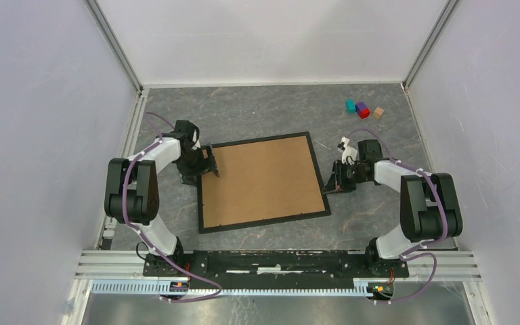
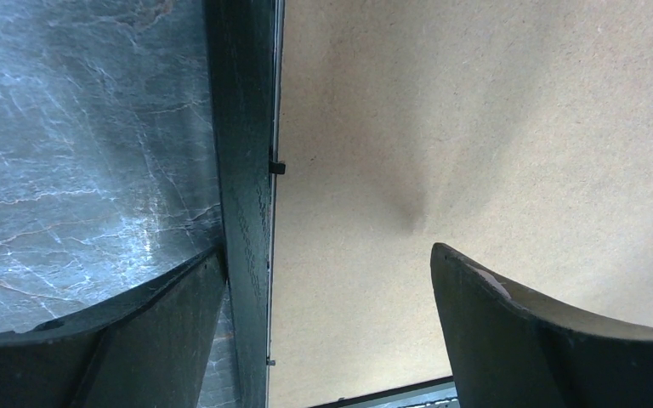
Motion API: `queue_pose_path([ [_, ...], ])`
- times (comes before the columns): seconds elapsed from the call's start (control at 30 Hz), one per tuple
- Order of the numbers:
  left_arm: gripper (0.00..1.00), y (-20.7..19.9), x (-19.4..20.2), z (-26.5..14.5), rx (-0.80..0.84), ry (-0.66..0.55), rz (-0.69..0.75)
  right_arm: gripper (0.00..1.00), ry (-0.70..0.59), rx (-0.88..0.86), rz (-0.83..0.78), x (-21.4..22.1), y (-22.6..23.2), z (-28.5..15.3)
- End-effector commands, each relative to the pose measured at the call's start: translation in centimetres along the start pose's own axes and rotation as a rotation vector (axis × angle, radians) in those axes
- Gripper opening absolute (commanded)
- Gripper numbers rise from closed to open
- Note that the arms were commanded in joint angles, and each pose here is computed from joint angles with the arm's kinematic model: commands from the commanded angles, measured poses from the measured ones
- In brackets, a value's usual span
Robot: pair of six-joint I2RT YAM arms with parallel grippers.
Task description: Put the photo into the frame
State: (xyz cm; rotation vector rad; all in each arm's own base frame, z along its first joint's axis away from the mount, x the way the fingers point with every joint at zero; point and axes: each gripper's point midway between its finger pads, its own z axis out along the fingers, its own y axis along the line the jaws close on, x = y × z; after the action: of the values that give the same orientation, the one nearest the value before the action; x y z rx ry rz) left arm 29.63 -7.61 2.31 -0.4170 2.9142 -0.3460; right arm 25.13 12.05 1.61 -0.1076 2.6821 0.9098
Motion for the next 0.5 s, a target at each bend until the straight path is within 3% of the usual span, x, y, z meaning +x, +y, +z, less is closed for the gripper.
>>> queue_pose_path([
  [0.0,0.95,-1.8,0.2,0.6,0.109,0.004,0.024,0.28,0.066,0.157,0.018,1.0,-2.6,0.7],
  [0.47,0.97,-2.1,2.4,1.7,0.149,0.039,-0.114,0.24,0.18,0.511,-0.018,4.1,-5.4,2.7],
])
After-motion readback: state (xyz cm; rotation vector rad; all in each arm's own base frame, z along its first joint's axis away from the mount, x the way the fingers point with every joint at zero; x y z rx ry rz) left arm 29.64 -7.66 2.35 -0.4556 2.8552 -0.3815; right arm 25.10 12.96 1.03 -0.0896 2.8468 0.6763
